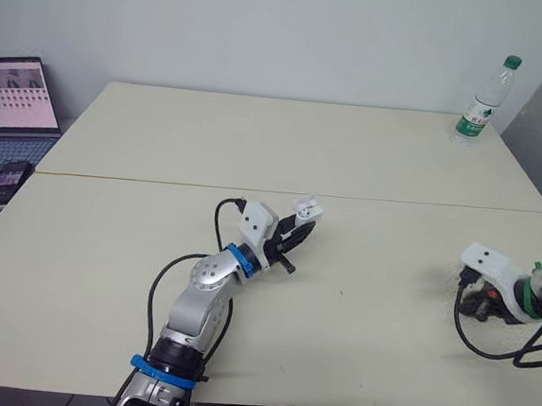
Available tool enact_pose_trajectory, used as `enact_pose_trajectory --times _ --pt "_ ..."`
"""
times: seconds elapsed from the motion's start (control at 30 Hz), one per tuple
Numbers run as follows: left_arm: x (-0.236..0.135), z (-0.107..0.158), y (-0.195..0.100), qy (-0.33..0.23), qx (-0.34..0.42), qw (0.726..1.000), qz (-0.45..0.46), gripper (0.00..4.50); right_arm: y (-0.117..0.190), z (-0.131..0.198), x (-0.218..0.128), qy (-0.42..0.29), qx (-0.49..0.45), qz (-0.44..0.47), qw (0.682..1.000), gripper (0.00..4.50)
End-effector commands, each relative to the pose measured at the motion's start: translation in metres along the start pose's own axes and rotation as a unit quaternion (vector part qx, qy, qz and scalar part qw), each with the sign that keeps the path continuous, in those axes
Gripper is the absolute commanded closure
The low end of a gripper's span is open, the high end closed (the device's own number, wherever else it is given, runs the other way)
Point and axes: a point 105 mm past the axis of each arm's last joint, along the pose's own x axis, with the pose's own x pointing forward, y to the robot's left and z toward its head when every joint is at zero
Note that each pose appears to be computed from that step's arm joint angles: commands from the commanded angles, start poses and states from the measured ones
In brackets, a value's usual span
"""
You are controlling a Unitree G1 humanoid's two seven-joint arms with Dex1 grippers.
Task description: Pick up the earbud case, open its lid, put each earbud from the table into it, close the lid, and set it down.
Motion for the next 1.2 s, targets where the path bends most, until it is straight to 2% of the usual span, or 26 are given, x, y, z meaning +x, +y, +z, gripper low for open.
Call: enact_pose_trajectory --times 0.03,0.13,0.37,0.5,0.63,0.77,0.9,1.2 --pt "0.004 0.017 -0.007 -0.019 0.042 0.999 -0.022 3.76 -0.006 0.044 -0.018 -0.125 -0.051 -0.018 0.991 4.07" --pt "0.006 0.020 -0.009 -0.009 0.051 0.998 -0.025 3.76 0.001 0.069 -0.027 -0.229 -0.046 -0.011 0.972 4.07" --pt "0.013 0.030 -0.016 -0.011 0.054 0.997 -0.052 3.76 0.023 0.102 -0.041 -0.390 -0.043 0.005 0.920 4.07" --pt "0.018 0.039 -0.018 -0.017 0.049 0.996 -0.067 3.76 0.035 0.132 -0.055 -0.510 -0.009 -0.001 0.860 4.07" --pt "0.021 0.044 -0.023 -0.022 0.041 0.995 -0.085 3.76 0.045 0.155 -0.061 -0.575 0.035 -0.004 0.817 4.07" --pt "0.023 0.052 -0.025 -0.030 0.023 0.994 -0.100 3.76 0.055 0.171 -0.064 -0.610 0.050 0.002 0.791 4.07" --pt "0.023 0.056 -0.027 -0.032 0.019 0.993 -0.111 3.76 0.061 0.178 -0.061 -0.623 0.050 0.003 0.781 4.07" --pt "0.022 0.057 -0.026 -0.036 0.018 0.993 -0.110 3.76 0.076 0.188 -0.045 -0.617 0.004 0.004 0.787 4.07"
